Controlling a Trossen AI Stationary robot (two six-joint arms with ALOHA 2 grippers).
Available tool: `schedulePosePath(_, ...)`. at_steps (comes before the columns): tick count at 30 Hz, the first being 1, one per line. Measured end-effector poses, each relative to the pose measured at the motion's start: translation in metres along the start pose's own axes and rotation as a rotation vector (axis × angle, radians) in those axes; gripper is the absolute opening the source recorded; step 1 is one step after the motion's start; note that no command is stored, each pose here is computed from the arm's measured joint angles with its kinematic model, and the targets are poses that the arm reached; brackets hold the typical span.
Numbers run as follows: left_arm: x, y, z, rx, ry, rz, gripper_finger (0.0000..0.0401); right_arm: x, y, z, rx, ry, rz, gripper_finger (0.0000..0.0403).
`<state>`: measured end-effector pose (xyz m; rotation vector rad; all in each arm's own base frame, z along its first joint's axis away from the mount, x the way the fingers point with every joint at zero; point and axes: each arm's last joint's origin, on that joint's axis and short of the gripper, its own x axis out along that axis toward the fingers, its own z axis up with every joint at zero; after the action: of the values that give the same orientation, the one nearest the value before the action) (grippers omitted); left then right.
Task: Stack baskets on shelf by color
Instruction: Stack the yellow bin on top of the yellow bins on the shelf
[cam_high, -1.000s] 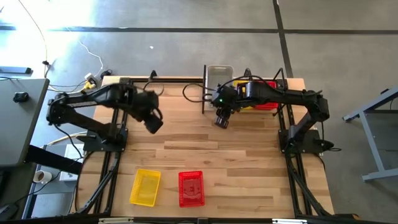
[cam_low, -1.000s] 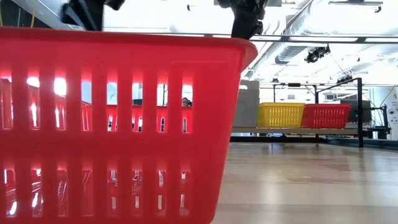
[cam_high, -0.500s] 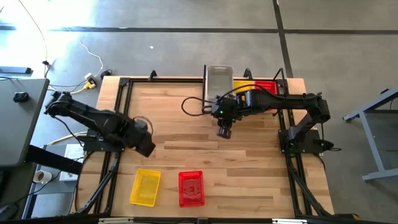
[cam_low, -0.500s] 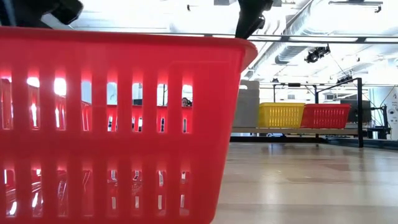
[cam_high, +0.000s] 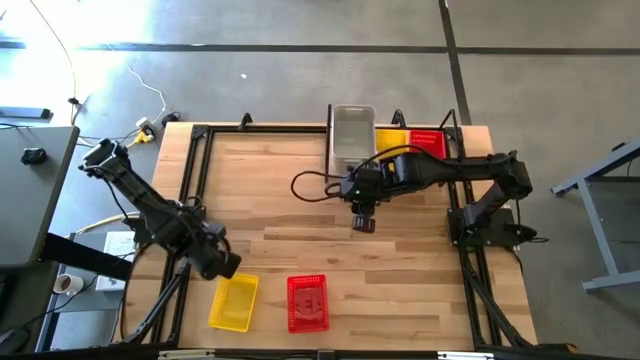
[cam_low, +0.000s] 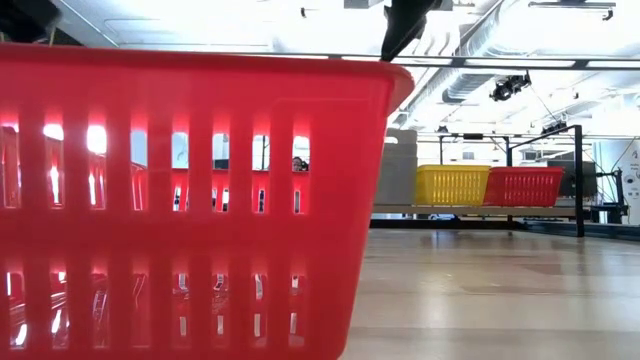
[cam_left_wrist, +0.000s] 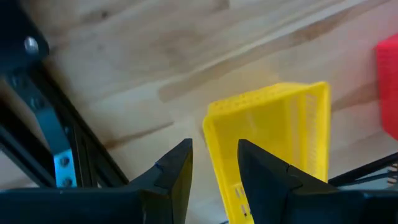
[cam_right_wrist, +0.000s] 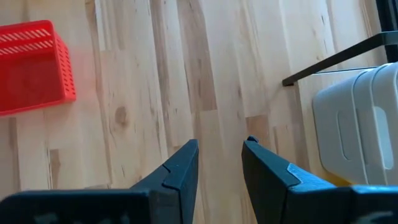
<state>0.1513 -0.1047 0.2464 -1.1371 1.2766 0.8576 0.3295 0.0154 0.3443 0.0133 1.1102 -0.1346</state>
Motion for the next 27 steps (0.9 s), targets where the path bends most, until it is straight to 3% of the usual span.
schedulePosePath(17,0.043,-0.018,-0.05,-0.124,0.018,0.031,0.0117,-0.001,0.005,-0.001,-0.016,-0.001,0.006,0.0108)
schedulePosePath(27,0.078,-0.027,-0.059,-0.178,-0.012,0.151,0.0117,-0.001,0.006,-0.001,-0.032,-0.001,0.008,0.0108)
